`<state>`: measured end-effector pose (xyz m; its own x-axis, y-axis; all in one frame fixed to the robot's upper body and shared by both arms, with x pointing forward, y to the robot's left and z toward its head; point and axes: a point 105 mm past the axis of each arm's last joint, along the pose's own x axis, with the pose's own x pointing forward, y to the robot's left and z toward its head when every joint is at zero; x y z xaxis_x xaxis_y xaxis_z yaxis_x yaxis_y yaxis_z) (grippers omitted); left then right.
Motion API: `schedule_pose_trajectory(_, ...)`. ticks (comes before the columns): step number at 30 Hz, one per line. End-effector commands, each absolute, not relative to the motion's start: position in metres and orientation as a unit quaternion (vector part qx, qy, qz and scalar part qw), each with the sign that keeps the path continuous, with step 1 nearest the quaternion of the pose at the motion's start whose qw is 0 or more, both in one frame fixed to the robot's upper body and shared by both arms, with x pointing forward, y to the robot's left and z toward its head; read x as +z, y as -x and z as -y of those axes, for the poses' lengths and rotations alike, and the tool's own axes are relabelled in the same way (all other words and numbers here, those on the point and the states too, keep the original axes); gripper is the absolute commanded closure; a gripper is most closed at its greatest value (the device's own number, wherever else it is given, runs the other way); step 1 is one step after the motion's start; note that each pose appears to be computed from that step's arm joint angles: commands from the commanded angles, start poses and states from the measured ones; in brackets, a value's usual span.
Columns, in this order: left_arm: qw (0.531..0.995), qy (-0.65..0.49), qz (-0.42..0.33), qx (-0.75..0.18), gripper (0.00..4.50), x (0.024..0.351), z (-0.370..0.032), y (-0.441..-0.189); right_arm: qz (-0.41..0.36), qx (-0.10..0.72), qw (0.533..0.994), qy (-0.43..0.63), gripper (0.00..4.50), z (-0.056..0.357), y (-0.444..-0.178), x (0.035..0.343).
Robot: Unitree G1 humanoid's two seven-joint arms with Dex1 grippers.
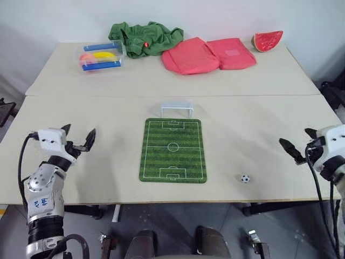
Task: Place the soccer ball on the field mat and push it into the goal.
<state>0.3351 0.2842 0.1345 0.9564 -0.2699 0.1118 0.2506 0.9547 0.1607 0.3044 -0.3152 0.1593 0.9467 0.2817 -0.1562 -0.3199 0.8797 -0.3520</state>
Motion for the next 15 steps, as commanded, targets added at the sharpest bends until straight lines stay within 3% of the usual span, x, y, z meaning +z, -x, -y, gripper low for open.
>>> schedule_pose_trajectory(1, 0.97, -0.085, 0.069, -0.218, 0.0, 0.144, -0.263, -0.33, -0.081, 0.263, 0.939, 0.208, 0.01, 0.281, -0.288, 0.16)
schedule_pose_trajectory(8, 0.925, -0.111, 0.013, -0.364, 0.0, 0.134, -0.234, -0.313, -0.17, 0.429, 0.848, 0.26, 0.01, 0.251, -0.257, 0.144)
schedule_pose_trajectory(15, 0.923, -0.121, 0.005, -0.365, 0.0, 0.134, -0.24, -0.308, -0.171, 0.486, 0.817, 0.259, 0.01, 0.242, -0.252, 0.139)
